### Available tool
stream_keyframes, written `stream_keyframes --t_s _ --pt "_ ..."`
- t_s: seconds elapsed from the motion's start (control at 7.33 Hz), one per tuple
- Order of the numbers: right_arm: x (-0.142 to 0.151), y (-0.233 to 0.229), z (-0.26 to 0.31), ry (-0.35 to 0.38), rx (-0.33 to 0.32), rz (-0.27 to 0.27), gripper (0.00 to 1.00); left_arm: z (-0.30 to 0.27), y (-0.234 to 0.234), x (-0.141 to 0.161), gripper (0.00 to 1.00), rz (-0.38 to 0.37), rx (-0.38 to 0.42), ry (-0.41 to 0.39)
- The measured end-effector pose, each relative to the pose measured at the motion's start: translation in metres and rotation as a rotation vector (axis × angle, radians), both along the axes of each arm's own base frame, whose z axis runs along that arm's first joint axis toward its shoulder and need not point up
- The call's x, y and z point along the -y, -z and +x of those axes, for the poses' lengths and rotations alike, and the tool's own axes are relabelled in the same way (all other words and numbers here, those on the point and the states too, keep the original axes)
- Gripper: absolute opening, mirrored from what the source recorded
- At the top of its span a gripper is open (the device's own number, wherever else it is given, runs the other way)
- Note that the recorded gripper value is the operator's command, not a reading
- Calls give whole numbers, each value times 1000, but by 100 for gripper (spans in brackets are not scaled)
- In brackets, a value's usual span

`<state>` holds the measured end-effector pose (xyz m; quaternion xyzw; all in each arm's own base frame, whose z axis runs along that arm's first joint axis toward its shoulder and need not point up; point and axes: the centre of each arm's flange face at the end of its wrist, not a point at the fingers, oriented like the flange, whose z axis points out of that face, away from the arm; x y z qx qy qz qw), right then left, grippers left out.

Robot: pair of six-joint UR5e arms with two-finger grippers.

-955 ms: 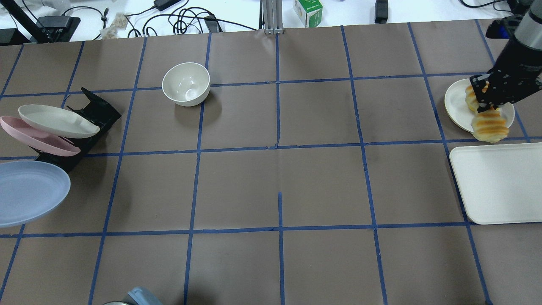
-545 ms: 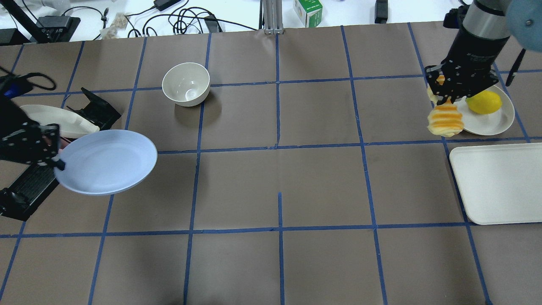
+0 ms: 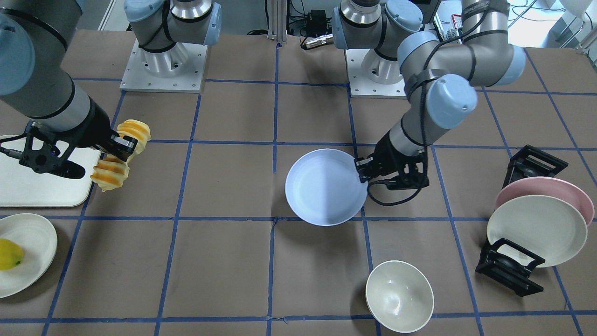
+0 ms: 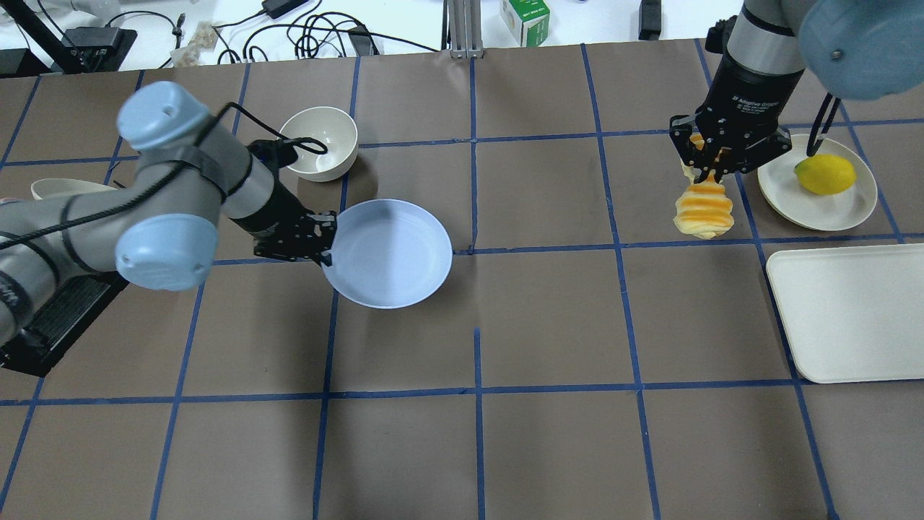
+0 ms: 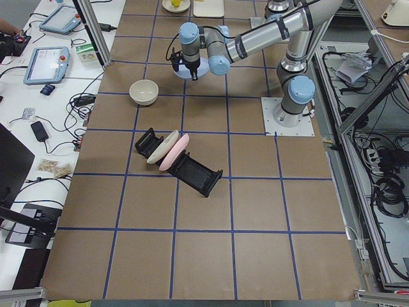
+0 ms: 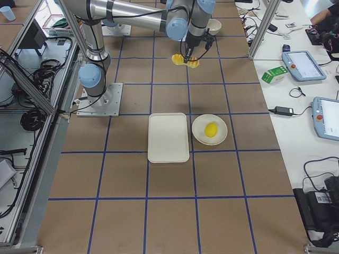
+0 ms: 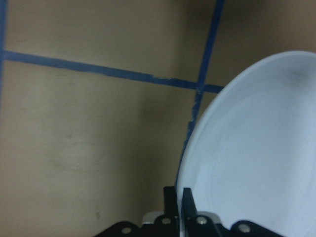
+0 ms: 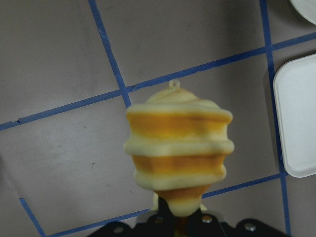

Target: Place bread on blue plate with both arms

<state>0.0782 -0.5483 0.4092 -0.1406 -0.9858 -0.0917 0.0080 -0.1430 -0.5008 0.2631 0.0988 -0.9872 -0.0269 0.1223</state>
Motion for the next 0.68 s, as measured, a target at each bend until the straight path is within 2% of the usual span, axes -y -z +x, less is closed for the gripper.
stream_keyframes --t_s 0.27,0.41,0.55,0.68 --pt "-1 3 6 29 15 7 0 -53 31 0 0 -29 -40 -43" --pt "-1 4 13 33 19 8 0 -64 43 1 73 -36 -46 -51" --pt "-2 7 28 40 15 6 0 -74 50 3 100 -49 -50 -51" --pt "-1 11 48 43 8 0 0 -85 48 8 100 -111 -46 -36"
